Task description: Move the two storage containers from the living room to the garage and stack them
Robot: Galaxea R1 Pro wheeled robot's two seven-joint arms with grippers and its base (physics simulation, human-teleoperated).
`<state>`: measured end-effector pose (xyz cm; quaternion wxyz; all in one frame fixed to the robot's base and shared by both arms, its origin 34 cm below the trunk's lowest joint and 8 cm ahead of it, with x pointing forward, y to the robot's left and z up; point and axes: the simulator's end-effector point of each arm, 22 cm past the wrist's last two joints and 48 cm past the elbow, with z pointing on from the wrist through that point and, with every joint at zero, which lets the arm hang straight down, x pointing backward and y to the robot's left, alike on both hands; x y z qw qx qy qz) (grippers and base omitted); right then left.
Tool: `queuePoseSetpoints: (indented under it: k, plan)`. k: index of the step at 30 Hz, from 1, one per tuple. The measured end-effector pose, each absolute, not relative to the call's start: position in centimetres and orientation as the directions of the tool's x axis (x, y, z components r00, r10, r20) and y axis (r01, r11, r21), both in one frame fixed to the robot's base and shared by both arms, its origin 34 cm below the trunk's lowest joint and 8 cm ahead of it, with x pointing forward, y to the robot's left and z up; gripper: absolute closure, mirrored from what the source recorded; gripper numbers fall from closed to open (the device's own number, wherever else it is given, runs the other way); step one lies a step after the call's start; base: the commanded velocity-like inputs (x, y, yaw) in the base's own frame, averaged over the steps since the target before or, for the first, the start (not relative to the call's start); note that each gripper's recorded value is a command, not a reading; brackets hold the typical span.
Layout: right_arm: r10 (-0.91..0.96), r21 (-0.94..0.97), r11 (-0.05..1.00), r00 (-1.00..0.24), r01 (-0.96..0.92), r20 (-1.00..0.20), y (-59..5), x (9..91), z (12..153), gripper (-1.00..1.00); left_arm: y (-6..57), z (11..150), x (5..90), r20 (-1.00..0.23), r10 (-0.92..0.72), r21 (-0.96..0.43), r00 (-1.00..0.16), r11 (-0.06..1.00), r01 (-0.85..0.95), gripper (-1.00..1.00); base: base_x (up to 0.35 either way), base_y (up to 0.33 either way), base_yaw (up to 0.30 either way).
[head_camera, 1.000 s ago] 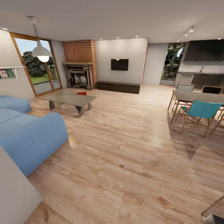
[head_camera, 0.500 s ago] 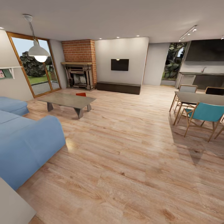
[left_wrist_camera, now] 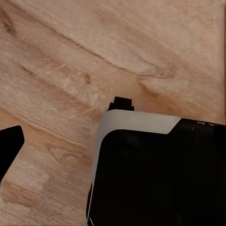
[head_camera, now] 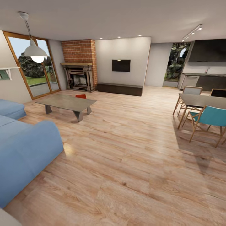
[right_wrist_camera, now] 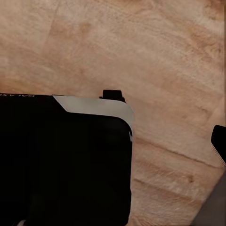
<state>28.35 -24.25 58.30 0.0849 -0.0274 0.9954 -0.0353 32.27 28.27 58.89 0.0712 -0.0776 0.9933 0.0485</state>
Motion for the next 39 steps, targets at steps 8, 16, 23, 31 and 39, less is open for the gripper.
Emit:
queuePoseSetpoints:
  k: [8,16,23,31,39]
  plan:
    - [-0.060,-0.074,0.996,-0.984,-0.048,-0.169,-24.19,28.38,58.31,-1.00,28.27,58.89,32.27,-0.149,-0.147,0.085,-0.978,0.983,-0.161,-1.00,0.323,0.000,-0.115]
    - [-0.060,-0.076,0.996,-0.984,-0.048,-0.169,-24.35,28.39,58.31,-1.00,28.27,58.89,32.27,-0.149,-0.147,0.085,-0.978,0.983,-0.160,-1.00,0.323,0.000,-0.187]
    - [-0.060,-0.077,0.996,-0.984,-0.048,-0.169,-24.39,28.41,58.31,-1.00,28.27,58.89,32.27,-0.149,-0.147,0.085,-0.978,0.983,-0.161,-1.00,0.323,0.000,-0.014]
    - [-0.059,-0.077,0.996,-0.984,-0.047,-0.169,-24.42,28.39,58.30,-1.00,28.27,58.89,32.29,-0.149,-0.146,0.085,-0.978,0.983,-0.160,-1.00,0.323,0.000,-0.126]
    - [-0.059,-0.077,0.996,-0.984,-0.046,-0.168,-24.42,28.38,58.30,-1.00,28.27,58.89,32.28,-0.149,-0.147,0.085,-0.978,0.983,-0.160,-1.00,0.323,0.000,-0.128]
